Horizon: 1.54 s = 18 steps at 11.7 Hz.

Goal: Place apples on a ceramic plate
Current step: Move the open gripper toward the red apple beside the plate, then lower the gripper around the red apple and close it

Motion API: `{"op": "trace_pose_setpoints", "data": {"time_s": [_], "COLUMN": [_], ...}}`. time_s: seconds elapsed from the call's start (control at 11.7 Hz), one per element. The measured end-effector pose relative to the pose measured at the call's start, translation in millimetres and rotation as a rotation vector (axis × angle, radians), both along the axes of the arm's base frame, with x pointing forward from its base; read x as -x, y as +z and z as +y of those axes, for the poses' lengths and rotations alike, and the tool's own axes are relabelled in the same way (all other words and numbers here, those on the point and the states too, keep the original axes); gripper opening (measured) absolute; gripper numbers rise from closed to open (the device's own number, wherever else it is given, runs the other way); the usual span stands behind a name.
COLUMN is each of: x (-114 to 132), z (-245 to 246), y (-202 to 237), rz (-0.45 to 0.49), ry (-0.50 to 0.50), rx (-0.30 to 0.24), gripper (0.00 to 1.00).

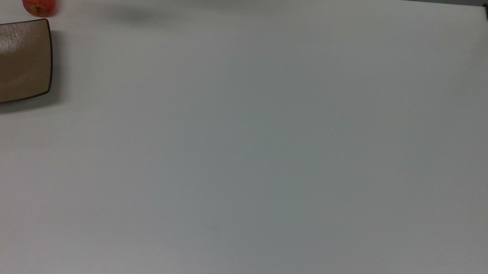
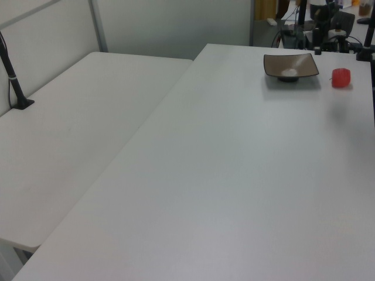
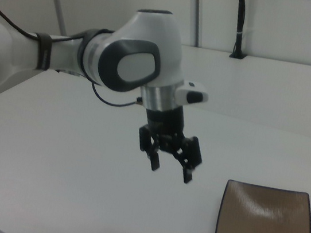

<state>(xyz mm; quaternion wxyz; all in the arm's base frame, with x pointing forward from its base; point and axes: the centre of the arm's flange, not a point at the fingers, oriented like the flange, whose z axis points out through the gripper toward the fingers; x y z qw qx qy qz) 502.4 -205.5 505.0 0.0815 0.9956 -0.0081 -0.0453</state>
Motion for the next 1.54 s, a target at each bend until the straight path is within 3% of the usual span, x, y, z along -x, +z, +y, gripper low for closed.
{"op": "trace_pose_setpoints", "data": {"time_s": [0.34, 0.6, 0.94, 1.45, 1.54], "x": [34.3, 42.3, 43.7, 41.4, 41.7], "z": [-82.6, -114.0, -128.9, -148.2, -150.0], "y": [-44.1, -87.6, -126.9, -169.9, -175.1], "rz": [-0.049, 0.001, 0.086, 0.115, 0.134], "ry": [-0.012, 0.012, 0.064, 0.105, 0.129], "rx": [0.035, 0.047, 0.055, 0.100, 0.111], "gripper": [1.00, 1.00, 1.00, 1.00, 0.95]}}
